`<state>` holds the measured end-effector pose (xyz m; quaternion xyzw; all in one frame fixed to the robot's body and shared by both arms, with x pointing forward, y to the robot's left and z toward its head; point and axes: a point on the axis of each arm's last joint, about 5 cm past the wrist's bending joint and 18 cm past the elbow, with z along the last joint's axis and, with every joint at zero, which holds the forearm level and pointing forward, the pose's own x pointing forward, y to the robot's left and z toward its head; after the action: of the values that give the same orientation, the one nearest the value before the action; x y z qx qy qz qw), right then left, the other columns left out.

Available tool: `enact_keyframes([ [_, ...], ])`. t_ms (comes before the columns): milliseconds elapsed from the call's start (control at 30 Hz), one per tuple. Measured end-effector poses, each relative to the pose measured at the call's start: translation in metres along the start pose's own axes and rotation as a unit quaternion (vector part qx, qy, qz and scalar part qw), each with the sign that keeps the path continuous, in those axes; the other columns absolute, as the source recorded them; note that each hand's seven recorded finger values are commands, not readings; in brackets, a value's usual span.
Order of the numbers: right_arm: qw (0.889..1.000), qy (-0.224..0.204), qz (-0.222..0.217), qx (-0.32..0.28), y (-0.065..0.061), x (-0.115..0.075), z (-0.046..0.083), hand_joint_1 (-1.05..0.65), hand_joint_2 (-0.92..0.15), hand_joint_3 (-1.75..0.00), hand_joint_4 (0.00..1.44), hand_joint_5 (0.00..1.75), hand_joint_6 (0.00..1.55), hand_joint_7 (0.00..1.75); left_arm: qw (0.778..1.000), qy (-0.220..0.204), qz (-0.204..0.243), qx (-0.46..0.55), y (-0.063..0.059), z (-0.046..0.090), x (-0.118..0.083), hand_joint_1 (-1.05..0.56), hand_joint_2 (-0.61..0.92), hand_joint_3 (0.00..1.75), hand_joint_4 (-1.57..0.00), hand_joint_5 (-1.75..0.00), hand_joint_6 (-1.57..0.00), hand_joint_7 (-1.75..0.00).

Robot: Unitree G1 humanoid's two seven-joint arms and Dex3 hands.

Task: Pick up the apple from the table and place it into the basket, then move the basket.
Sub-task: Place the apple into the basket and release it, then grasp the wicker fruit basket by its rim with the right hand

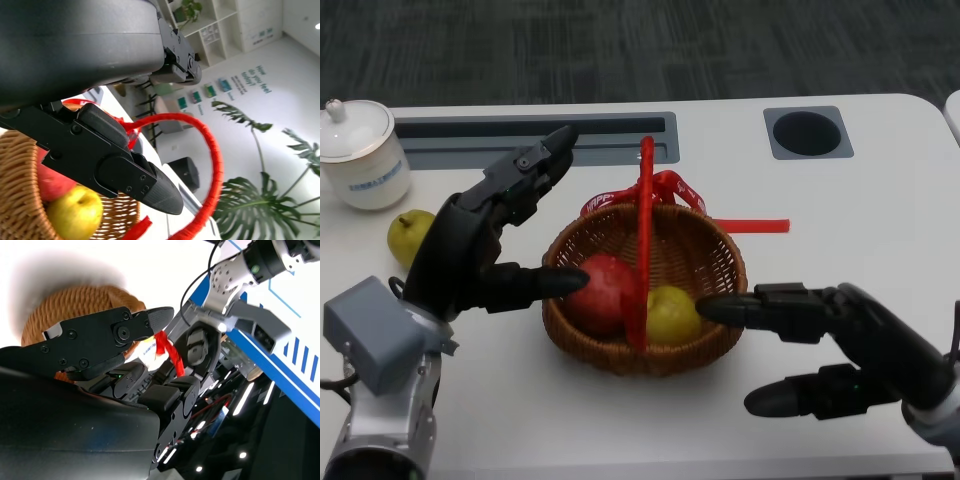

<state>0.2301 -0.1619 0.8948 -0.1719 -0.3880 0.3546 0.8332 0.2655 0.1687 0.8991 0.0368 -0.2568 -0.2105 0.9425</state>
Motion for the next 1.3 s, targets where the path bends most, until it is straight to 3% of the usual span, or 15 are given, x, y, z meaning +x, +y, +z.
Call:
enact_keyframes([
  [167, 0.998, -0.028, 0.033, -0.047, -0.026, 0.013, 0.006, -0.42, -0.89, 0.00, 0.67, 0.02, 0.56, 0.01, 0.999, -0.005, 0.027, 0.022, 0.001, 0.007, -0.023, -0.48, 0.85, 0.02, -0.42, -0.02, -0.48, -0.01],
  [367, 0.993, -0.054, 0.070, -0.080, -0.044, 0.031, 0.010, -0.39, -0.85, 0.00, 0.71, 0.02, 0.61, 0.02, 0.997, 0.013, 0.043, 0.067, 0.011, 0.013, -0.052, -0.38, 0.87, 0.01, -0.44, -0.01, -0.48, 0.00],
  [533, 0.986, -0.048, 0.122, -0.107, -0.057, 0.050, 0.005, -0.42, -0.89, -0.02, 0.74, 0.02, 0.64, 0.02, 0.994, 0.016, 0.048, 0.093, 0.020, 0.018, -0.069, -0.42, 0.84, 0.00, -0.47, -0.02, -0.51, -0.01],
  [700, 0.970, -0.021, 0.191, -0.146, -0.067, 0.067, -0.003, -0.44, -0.89, -0.01, 0.74, 0.01, 0.65, 0.01, 0.993, 0.013, 0.053, 0.109, 0.031, 0.025, -0.083, -0.47, 0.79, 0.00, -0.56, -0.04, -0.56, -0.02],
  [867, 0.949, 0.004, 0.254, -0.187, -0.074, 0.086, -0.008, -0.47, -0.87, 0.00, 0.77, 0.02, 0.66, 0.01, 0.993, 0.010, 0.043, 0.109, 0.039, 0.031, -0.090, -0.48, 0.76, 0.00, -0.61, -0.03, -0.59, -0.02],
  [1067, 0.915, 0.006, 0.322, -0.242, -0.073, 0.106, -0.010, -0.51, -0.79, 0.00, 0.79, 0.01, 0.69, 0.01, 0.993, 0.015, 0.035, 0.110, 0.041, 0.033, -0.096, -0.48, 0.76, 0.00, -0.64, -0.02, -0.62, -0.02],
  [1233, 0.877, 0.012, 0.382, -0.291, -0.067, 0.114, -0.014, -0.54, -0.80, -0.01, 0.80, 0.01, 0.70, 0.01, 0.993, 0.016, 0.035, 0.110, 0.040, 0.033, -0.097, -0.46, 0.75, 0.00, -0.66, -0.02, -0.63, -0.01],
  [1300, 0.856, 0.011, 0.411, -0.312, -0.064, 0.115, -0.017, -0.54, -0.83, -0.02, 0.80, 0.01, 0.69, 0.00, 0.993, 0.015, 0.036, 0.108, 0.039, 0.033, -0.097, -0.45, 0.75, 0.00, -0.66, -0.02, -0.64, -0.01],
])
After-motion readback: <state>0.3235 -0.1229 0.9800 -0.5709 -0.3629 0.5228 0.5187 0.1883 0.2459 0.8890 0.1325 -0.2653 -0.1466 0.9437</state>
